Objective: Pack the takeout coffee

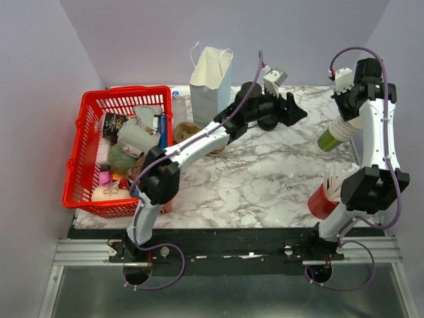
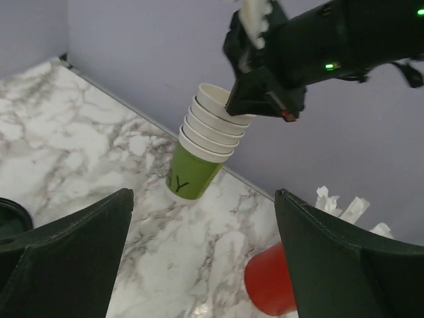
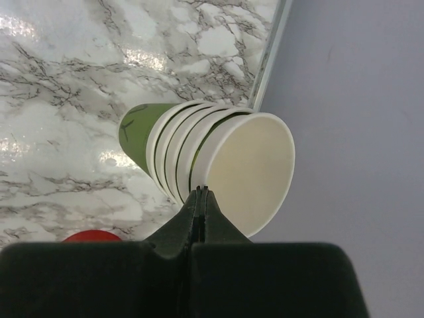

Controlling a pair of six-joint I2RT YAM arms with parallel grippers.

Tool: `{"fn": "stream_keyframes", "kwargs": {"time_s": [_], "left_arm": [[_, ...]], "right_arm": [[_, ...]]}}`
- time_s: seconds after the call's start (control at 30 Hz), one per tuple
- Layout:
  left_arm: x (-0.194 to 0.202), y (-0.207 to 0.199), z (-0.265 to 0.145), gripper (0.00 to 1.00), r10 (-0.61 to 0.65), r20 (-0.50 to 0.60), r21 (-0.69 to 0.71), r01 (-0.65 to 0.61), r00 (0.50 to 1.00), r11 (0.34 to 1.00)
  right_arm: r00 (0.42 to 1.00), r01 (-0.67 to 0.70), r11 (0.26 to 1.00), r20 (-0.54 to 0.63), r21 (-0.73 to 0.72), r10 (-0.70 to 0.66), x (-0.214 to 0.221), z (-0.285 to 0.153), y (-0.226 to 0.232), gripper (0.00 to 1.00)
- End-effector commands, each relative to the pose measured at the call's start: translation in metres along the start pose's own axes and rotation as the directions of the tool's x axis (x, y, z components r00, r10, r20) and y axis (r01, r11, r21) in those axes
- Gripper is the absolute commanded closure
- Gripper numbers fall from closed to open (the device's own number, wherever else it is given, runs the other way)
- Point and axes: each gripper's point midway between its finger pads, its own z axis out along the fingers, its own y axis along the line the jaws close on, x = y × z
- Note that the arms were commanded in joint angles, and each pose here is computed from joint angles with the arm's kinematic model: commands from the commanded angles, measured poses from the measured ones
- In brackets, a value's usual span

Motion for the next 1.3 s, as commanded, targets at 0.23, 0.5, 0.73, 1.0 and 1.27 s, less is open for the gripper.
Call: {"fn": "stream_keyframes", "kwargs": {"time_s": [0.23,0.5,0.73,1.0,1.27], "left_arm": [[0.054,0.003,0.023,0.05,-0.185,-0.033,-0.06,0.183,0.982,0.981],[0.096,-0.062,0.03,0.06,-0.024,-0.056,0.142,0.032,0.998,0.989],[0.122,-0.069,0.057,0.05,0.037,-0.054,0.088,-0.032,0.998,0.996],[0.117,-0.025,0.089,0.01,-0.203,0.08,-0.09,0.21,0.976,0.974],[0.128,-0.012,0.098,0.01,-0.438,0.137,-0.015,0.444,0.889,0.896]], "right_arm": [[0.997,-0.035,0.999,0.064,0.022,0.033,-0.005,-0.021,-0.003,0.99],[0.996,-0.076,0.997,0.045,0.029,0.075,0.004,-0.013,0.002,0.99],[0.997,-0.066,0.998,0.041,0.024,0.065,0.007,-0.009,0.004,0.99],[0.997,-0.056,0.998,0.055,0.027,0.055,0.008,-0.016,0.005,0.99],[0.999,-0.028,1.0,0.044,-0.014,0.028,0.02,-0.016,0.02,1.0]]}}
